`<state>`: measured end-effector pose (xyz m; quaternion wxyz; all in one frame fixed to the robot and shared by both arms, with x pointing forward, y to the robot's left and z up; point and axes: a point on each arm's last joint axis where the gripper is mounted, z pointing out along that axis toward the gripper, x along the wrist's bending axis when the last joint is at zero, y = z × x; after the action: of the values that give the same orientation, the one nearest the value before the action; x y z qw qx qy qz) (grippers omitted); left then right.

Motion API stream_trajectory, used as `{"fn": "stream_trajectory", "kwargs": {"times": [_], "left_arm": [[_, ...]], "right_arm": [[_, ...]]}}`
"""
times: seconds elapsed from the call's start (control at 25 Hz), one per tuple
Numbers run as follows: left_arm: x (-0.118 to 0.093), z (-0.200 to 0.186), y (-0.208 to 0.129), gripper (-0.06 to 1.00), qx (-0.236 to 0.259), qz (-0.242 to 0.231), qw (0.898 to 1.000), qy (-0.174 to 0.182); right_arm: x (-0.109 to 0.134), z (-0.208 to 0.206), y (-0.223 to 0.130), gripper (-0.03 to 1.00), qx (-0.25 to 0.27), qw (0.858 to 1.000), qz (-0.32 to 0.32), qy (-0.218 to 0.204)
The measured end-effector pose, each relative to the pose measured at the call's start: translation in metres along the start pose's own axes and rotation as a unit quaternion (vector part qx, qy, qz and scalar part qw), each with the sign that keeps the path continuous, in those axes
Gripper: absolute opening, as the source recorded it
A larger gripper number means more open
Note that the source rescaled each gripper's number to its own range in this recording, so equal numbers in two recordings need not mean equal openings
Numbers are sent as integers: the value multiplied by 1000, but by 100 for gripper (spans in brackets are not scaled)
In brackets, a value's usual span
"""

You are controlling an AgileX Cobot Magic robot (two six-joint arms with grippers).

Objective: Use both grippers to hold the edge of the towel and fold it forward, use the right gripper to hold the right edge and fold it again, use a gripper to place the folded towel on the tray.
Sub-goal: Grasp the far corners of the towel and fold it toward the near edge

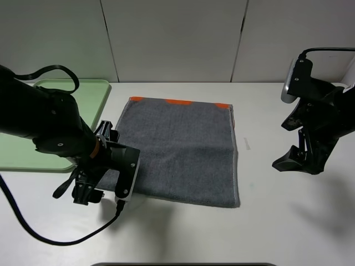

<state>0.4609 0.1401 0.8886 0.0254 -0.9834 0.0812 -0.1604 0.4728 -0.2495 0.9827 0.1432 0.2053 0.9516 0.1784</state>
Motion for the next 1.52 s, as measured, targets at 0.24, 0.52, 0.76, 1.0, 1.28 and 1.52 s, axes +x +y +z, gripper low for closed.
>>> {"fn": "stream_trajectory", "kwargs": {"times": [0.24,0.52,0.76,1.0,1.28,1.52], "left_arm": [[-6,3,-4,96,12,31,999,-13],[-14,15,-7,95,36,67,996,-44],[-14,16,-7,95,38,68,996,-46],[-14,16,-7,94,37,69,996,-45],[-14,16,-7,93,37,69,996,-46],[-14,16,-6,92,37,69,996,-46]], "right_arm": [[0,0,0,100,0,1000,0,0],[0,0,0,100,-1,1000,1,0],[3,1,5,100,-5,1000,-8,5],[28,7,32,100,-26,996,-79,29],[33,9,41,100,-38,995,-90,18],[44,21,24,100,-25,997,-74,13]]}}
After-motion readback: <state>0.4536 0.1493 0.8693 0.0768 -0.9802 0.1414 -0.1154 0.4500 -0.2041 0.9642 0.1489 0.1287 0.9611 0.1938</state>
